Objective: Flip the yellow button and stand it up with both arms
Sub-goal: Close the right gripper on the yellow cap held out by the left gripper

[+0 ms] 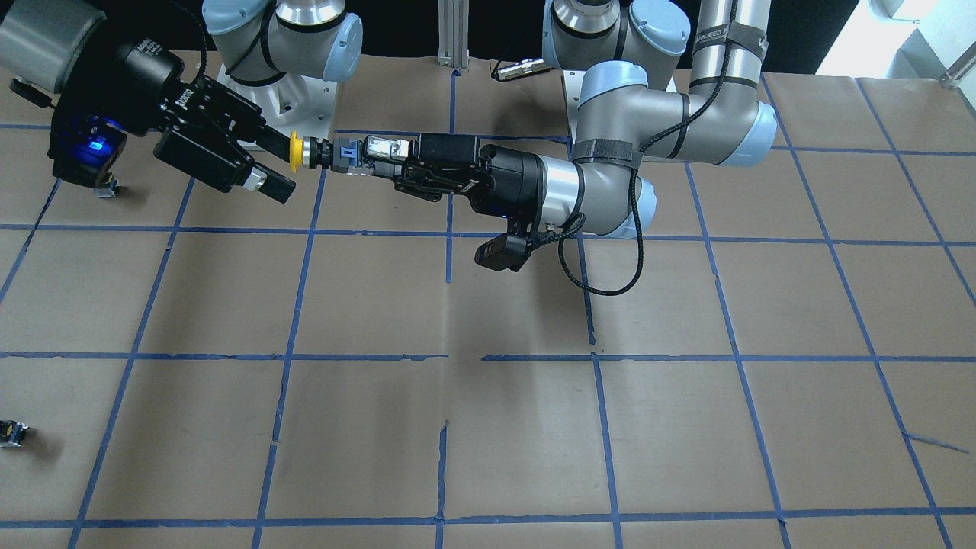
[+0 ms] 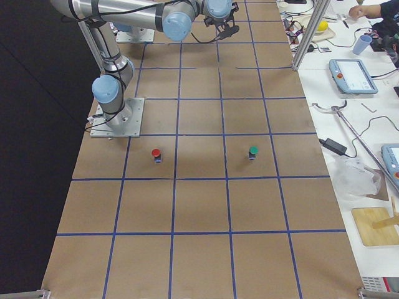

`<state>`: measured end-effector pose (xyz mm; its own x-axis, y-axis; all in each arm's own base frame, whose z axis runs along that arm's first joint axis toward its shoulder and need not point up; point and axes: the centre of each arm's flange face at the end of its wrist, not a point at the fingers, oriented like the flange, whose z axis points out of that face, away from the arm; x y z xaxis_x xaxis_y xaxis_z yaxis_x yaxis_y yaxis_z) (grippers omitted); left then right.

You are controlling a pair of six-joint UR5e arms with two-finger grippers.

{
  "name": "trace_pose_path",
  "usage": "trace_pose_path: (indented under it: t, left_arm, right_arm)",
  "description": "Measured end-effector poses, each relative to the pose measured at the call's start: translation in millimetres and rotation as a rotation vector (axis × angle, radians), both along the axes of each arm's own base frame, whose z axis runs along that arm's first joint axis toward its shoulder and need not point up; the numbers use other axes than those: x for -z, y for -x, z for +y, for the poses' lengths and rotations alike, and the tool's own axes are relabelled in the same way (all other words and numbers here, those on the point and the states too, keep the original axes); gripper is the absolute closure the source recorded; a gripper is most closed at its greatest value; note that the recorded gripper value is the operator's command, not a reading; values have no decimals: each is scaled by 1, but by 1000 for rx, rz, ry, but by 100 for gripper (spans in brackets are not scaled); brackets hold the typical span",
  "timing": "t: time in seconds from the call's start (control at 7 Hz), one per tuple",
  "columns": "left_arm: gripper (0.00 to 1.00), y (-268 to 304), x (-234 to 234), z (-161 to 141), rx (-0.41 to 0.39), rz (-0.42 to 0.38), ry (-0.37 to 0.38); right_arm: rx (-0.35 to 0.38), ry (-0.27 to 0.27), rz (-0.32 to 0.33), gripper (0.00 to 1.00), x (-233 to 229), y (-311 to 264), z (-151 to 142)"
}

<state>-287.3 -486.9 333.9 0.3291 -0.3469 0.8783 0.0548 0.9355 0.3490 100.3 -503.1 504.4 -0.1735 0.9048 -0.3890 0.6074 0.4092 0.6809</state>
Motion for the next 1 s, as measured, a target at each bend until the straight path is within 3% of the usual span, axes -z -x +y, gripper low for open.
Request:
trace_pose_path:
  t: [0.14,0.43,0.71,0.86,1.0]
  left_arm:
    - [98,0,0,0,1,-1,1]
    - [98,0,2,1,3,-6,-4]
    - [98,0,2,1,3,-8,-7]
    - [89,0,1,1,4,-8,-7]
    - [59,0,0,2,4,-8,-7]
  right_arm:
    - [6,-10,-3,19,0,0,0]
    - [6,-14,-7,53,0,-2,1]
    - [9,-14,-37,61,0,-4,0]
    - [11,-13,-45,61,0,-4,-1]
    - [12,-12,-48,61,0,-4,-1]
